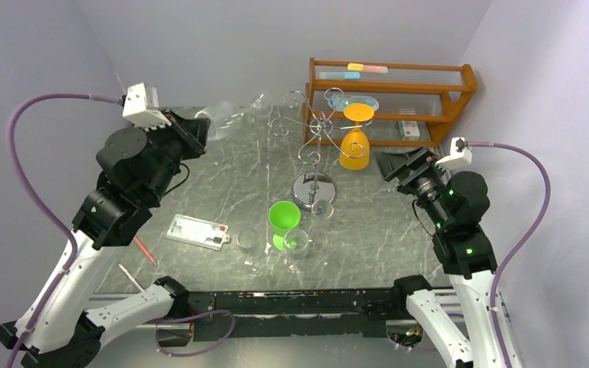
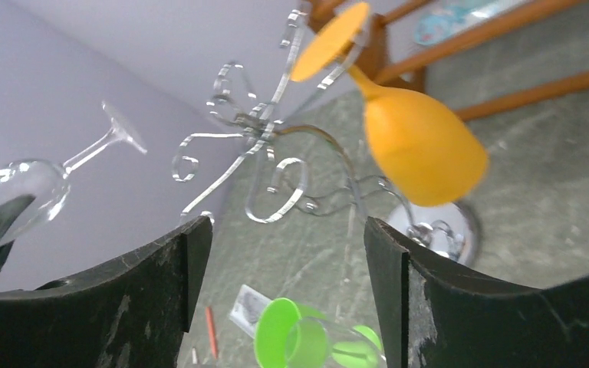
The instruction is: Place the wine glass upside down on the wine glass rack
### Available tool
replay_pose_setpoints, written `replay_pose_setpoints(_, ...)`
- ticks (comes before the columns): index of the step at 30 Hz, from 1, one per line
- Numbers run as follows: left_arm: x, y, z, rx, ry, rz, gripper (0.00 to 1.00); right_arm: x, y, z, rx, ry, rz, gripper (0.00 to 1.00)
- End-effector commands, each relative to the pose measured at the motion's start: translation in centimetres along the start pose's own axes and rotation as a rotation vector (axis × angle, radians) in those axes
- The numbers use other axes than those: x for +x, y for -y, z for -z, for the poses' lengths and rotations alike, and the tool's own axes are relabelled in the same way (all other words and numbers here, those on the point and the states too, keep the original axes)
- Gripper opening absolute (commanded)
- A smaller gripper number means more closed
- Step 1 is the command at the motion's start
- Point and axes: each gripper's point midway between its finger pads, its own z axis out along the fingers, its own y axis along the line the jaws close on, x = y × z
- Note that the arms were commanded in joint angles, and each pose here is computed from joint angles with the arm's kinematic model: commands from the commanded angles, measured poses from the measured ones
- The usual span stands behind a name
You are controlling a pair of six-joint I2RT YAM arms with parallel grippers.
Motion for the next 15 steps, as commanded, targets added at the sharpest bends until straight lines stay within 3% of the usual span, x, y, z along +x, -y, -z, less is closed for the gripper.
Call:
replay_pose_setpoints(1, -4.8, 7.4, 0.1, 0.310, 0.107, 0.123, 0.05, -1.8, -5.4, 0.1, -0.243, 0.029, 0.002, 0.78)
replay_pose_setpoints(8, -5.4, 13.4, -0.9, 0.573, 0.098, 0.210, 0.05, -4.5, -8.5, 1.3, -0.361, 0.125, -0.024, 0.85)
replay_pose_setpoints(15, -2.4, 21.8, -0.8, 0.882, 0.040, 0.344, 0.05, -5.9, -11.1, 2.0, -0.504, 0.182, -0.069, 0.85)
